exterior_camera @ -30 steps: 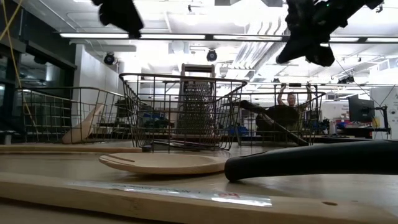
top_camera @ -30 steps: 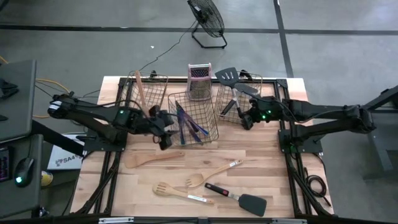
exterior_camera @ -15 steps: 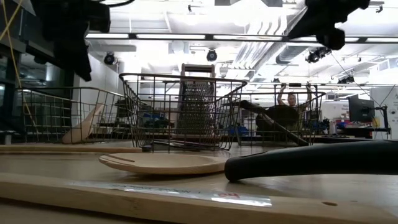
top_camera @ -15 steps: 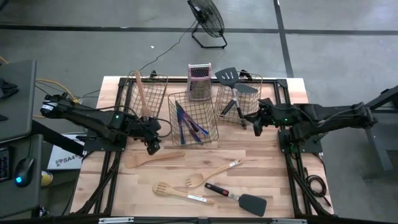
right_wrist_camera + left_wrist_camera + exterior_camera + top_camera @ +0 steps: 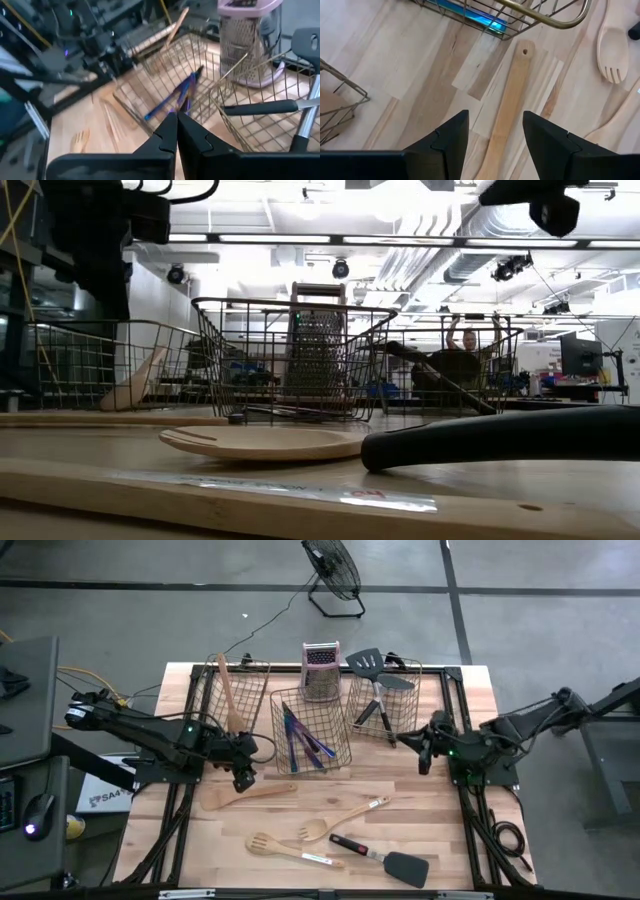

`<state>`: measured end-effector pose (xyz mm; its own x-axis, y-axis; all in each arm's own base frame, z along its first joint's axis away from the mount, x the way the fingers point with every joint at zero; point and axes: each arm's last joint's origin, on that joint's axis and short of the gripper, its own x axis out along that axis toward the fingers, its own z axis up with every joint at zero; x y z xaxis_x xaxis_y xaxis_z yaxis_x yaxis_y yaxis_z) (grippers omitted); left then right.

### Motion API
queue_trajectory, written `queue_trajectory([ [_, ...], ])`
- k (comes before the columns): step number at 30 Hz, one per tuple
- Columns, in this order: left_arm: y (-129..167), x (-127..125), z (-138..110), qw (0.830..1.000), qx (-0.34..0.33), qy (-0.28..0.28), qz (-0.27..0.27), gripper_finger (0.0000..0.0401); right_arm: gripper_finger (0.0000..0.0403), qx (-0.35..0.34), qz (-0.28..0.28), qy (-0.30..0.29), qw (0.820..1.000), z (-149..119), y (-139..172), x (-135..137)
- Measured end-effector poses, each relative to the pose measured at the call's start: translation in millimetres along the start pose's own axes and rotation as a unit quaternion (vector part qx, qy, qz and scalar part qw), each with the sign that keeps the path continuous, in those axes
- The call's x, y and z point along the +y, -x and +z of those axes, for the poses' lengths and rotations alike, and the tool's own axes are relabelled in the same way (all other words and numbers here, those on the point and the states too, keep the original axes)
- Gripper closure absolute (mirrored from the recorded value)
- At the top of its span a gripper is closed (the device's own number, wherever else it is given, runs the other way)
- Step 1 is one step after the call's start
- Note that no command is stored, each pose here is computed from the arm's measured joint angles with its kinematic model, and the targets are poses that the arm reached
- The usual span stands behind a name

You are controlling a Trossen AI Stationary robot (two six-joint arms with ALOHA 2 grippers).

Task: Pick & Place Kitchen Items
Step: Put the top brown serving spoon into the left wire basket

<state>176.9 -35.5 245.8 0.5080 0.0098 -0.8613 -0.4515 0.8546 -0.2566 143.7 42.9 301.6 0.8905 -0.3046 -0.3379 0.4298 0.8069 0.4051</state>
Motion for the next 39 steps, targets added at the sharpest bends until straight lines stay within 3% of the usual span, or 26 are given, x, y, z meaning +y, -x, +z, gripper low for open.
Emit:
queue_trajectory([
  [8, 0, 0, 0, 1.000, 0.005, 0.003, -0.006, 0.0217, 0.0401, -0.084, 0.051, -0.079, 0.992, -38, -6, -17],
  [20, 0, -2, -1, 0.999, 0.025, 0.017, -0.027, 0.0217, 0.0401, -0.145, 0.126, -0.110, 0.975, -58, 1, -47],
  [26, 0, -2, -2, 0.999, 0.029, 0.024, -0.030, 0.0217, 0.0401, -0.161, 0.157, -0.078, 0.971, -56, 11, -56],
  [39, 0, -2, -1, 0.998, 0.026, 0.047, -0.032, 0.0217, 0.0401, -0.161, 0.142, -0.023, 0.976, -53, 14, -77],
])
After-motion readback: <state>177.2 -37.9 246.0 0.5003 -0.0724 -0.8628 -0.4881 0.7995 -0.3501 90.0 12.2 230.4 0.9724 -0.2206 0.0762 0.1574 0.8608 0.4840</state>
